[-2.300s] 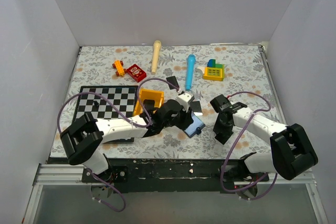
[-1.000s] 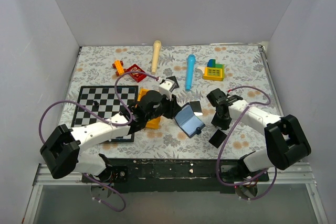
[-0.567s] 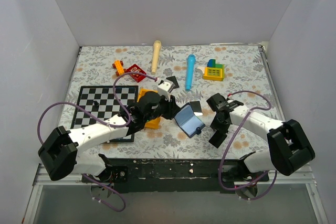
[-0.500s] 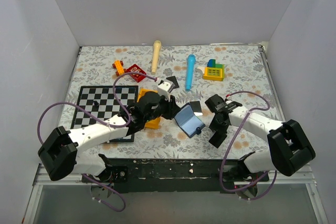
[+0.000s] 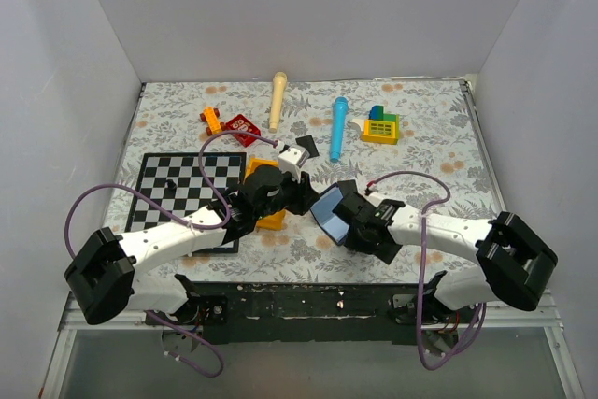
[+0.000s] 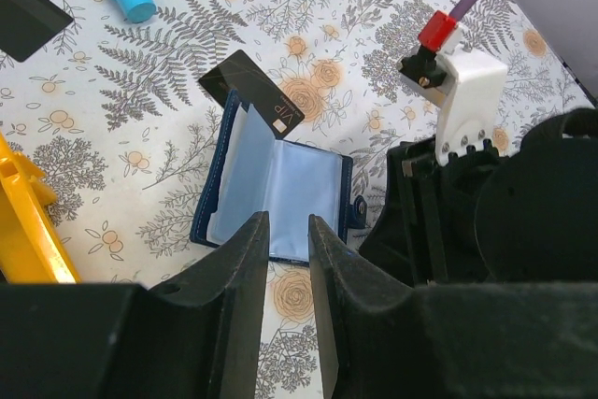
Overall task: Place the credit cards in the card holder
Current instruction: Move the credit card to the corner of the board.
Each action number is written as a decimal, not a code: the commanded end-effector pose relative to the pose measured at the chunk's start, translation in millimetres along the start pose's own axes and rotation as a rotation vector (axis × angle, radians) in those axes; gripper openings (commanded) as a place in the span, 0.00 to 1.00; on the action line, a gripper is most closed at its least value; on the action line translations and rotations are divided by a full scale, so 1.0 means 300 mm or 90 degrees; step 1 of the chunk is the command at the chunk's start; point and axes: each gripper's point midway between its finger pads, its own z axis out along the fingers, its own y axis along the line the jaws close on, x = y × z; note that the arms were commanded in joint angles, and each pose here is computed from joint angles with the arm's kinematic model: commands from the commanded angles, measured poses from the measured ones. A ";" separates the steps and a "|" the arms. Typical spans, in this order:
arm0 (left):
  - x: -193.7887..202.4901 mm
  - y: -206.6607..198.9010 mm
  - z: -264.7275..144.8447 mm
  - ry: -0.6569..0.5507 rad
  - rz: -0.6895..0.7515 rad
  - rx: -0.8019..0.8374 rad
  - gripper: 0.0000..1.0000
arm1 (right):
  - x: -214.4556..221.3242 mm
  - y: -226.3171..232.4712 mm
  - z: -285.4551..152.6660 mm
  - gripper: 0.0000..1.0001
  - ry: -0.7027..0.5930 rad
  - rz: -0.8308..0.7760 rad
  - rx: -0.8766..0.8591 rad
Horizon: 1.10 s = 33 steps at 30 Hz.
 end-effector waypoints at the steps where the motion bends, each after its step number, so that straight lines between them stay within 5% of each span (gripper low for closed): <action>1: -0.035 -0.009 -0.021 -0.018 -0.001 0.007 0.23 | 0.091 -0.123 0.009 0.34 0.036 0.006 0.074; 10: -0.039 -0.040 -0.010 -0.010 0.009 0.039 0.24 | -0.194 -0.219 -0.165 0.35 -0.116 0.097 0.093; 17: 0.039 -0.201 0.119 0.047 0.047 0.113 0.36 | -0.400 -0.324 -0.436 0.37 -0.255 0.177 0.025; 24: 0.152 -0.416 0.319 0.104 0.074 0.150 0.47 | -0.460 -0.402 -0.733 0.38 -0.372 0.223 -0.056; 33: 0.273 -0.516 0.497 0.142 0.164 0.117 0.52 | -0.449 -0.428 -0.886 0.38 -0.446 0.239 -0.172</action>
